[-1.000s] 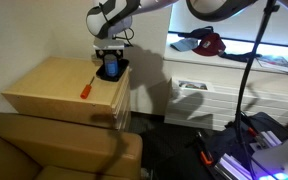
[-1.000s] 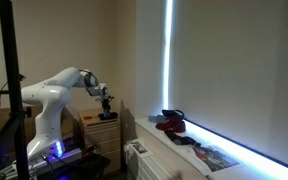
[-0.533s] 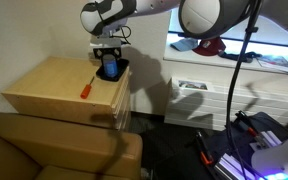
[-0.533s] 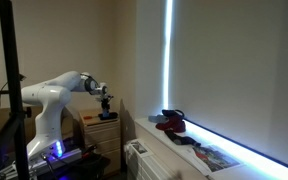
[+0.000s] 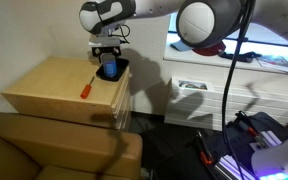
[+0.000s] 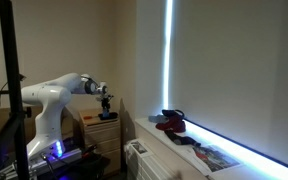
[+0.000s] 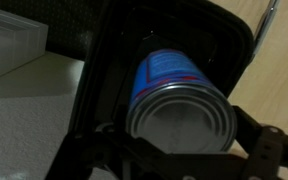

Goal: Pick up the object from the shelve and put it on the black tray on the left

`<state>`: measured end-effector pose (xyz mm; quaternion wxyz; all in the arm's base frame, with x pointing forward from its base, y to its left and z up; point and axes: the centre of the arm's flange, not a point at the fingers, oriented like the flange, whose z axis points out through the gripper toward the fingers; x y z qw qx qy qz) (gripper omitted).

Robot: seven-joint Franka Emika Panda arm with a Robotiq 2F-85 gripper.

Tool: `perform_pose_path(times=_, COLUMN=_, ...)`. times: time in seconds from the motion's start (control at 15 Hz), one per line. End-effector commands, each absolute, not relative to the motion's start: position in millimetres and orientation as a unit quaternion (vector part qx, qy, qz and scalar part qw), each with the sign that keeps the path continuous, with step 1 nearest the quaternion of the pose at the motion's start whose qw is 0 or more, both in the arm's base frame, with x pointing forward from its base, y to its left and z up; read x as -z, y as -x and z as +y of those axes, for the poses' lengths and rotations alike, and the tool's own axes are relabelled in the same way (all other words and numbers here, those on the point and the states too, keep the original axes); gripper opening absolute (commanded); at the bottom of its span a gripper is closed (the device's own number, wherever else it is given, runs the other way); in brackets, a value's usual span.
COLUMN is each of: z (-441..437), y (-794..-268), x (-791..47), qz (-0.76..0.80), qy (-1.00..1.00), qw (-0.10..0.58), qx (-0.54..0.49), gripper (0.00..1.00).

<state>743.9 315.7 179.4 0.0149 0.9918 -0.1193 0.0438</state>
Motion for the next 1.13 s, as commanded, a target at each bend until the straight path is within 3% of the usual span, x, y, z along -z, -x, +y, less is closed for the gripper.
perform_pose_path(times=0.0, z=319.7, y=-761.0, x=-194.4, qz=-0.118, qy=-0.992, qw=0.014, qx=-0.034, gripper=1.00)
perform_pose_path(times=0.2, z=311.1, y=-737.8, x=-217.7, qz=-0.113, qy=-0.993, qw=0.020, qx=-0.026, gripper=1.00)
perform_pose_path(times=0.53, z=307.6, y=-704.9, x=-261.0, qz=-0.109, qy=-0.990, qw=0.085, qx=0.009, gripper=1.00)
perform_pose_path(times=0.6, z=321.0, y=-726.4, x=-266.0, qz=-0.107, qy=-0.990, qw=0.092, qx=0.007, gripper=1.00)
perform_pose_path(times=1.07, z=331.4, y=-727.4, x=-296.9, qz=-0.107, qy=-0.992, qw=0.065, qx=-0.025, gripper=1.00)
